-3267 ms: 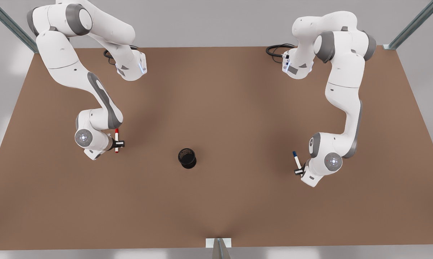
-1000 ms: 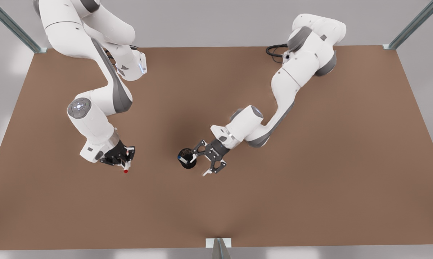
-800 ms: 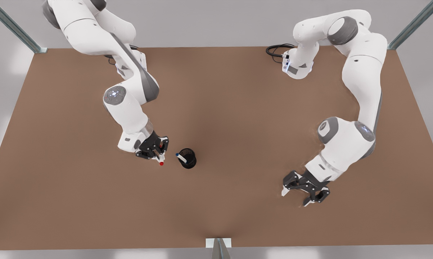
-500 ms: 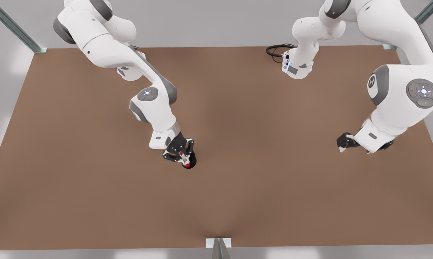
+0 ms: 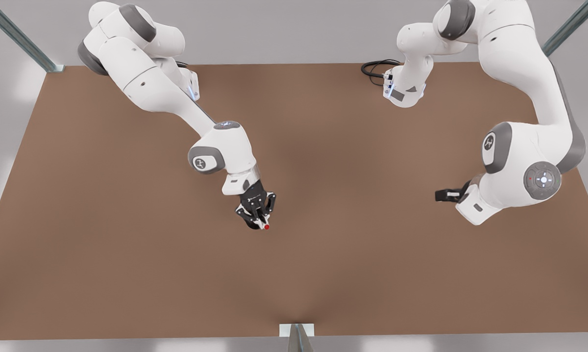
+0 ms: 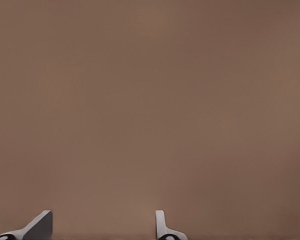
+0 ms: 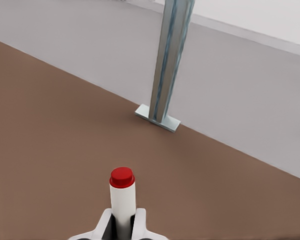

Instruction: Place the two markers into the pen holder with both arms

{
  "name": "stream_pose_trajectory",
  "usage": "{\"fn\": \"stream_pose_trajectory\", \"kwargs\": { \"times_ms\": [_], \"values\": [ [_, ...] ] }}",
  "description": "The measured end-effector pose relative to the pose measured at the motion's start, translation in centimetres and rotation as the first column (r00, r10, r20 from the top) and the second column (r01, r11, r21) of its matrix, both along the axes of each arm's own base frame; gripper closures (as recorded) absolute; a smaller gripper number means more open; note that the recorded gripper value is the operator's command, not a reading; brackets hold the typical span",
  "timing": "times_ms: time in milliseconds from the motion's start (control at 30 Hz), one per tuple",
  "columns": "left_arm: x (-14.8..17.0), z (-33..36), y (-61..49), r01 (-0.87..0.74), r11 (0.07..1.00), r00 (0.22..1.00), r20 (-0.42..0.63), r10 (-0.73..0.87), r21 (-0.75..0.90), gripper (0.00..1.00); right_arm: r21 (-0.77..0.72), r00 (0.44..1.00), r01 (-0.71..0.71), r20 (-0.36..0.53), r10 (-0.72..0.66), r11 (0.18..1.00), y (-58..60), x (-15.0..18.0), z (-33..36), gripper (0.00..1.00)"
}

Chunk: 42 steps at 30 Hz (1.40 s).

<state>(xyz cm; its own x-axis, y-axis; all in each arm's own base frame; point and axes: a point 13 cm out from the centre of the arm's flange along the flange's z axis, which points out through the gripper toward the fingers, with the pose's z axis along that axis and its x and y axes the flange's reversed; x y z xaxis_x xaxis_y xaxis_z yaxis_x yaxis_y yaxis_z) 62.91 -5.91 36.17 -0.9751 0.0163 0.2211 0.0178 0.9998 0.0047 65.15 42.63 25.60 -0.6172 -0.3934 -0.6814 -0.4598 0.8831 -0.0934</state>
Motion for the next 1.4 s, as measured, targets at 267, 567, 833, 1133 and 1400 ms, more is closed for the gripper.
{"fn": "stream_pose_trajectory", "kwargs": {
  "times_ms": [267, 567, 833, 1133, 1400],
  "values": [
    [0.3, -0.8, 0.0, -0.022, 1.0, 1.0, -0.003, 0.022, 0.002, 0.0, 0.113, 0.989, 0.139, -0.068, -0.132, 0.984, -1.3, -2.1, 0.4, 0.71],
    [0.4, -1.2, -0.2, -0.034, 0.999, 0.999, -0.004, 0.035, 0.003, 0.0, 0.176, 0.966, 0.245, -0.124, -0.226, 0.953, -1.9, -2.7, -0.7, 0.71],
    [0.4, -1.3, -0.3, -0.041, 0.999, 0.999, -0.004, 0.041, 0.005, 0.0, 0.193, 0.955, 0.285, -0.14, -0.261, 0.939, -2.9, -3.0, -1.9, 0.71],
    [0.4, -1.3, -0.6, -0.043, 0.999, 0.999, -0.005, 0.043, 0.005, 0.0, 0.187, 0.946, 0.312, -0.155, -0.285, 0.932, -4.3, -3.6, -3.6, 0.71],
    [0.3, -1.3, -0.9, -0.043, 0.999, 0.999, -0.006, 0.043, 0.004, 0.0, 0.2, 0.939, 0.332, -0.164, -0.302, 0.922, -5.1, -3.5, -3.9, 0.7]
  ]
}}
